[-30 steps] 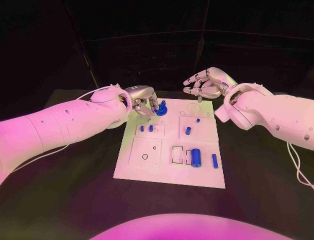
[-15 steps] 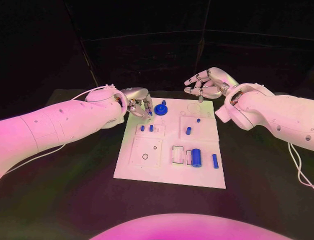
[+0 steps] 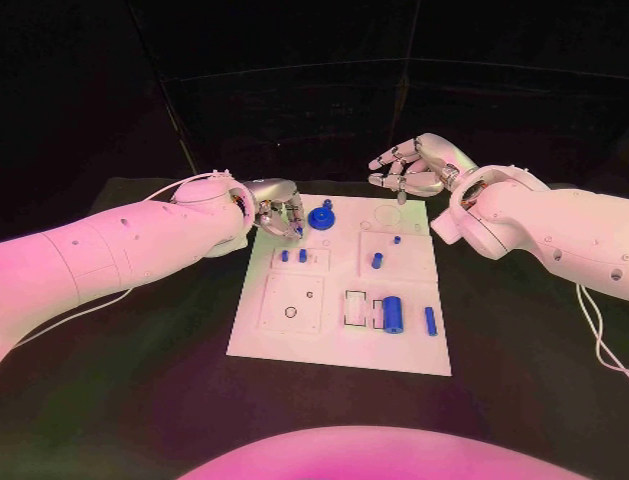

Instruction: Assemble the parts on the task board

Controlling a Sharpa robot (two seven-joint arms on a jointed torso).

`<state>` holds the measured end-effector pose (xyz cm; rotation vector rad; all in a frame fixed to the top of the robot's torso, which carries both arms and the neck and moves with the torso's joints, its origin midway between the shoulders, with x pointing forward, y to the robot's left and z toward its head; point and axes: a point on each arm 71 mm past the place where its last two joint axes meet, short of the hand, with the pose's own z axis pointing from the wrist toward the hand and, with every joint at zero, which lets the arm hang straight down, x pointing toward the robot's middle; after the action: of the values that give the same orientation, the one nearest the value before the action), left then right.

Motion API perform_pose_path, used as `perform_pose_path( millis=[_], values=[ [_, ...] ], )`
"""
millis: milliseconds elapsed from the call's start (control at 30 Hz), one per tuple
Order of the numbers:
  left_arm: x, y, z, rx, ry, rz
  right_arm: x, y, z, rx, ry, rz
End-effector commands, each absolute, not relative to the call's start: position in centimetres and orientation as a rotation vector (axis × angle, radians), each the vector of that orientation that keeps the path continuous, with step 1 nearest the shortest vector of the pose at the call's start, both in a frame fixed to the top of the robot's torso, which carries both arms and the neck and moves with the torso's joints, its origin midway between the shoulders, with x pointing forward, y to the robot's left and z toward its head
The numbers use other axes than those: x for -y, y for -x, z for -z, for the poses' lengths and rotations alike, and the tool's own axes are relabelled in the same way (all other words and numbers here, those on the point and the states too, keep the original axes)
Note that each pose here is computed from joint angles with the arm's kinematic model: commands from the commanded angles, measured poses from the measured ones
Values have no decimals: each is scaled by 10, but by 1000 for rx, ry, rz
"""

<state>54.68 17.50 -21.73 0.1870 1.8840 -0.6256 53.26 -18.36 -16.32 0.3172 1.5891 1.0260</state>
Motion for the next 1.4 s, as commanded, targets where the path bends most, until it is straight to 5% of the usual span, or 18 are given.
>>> perform_pose_path(
  millis=[33,1400],
  values=[
    [-174,-546,219,-1921,-182,625,182,-533,162,-1588,-313,-1034],
    [-171,-548,228,-1969,-178,600,181,-532,162,-1594,-311,-1037]
  ],
)
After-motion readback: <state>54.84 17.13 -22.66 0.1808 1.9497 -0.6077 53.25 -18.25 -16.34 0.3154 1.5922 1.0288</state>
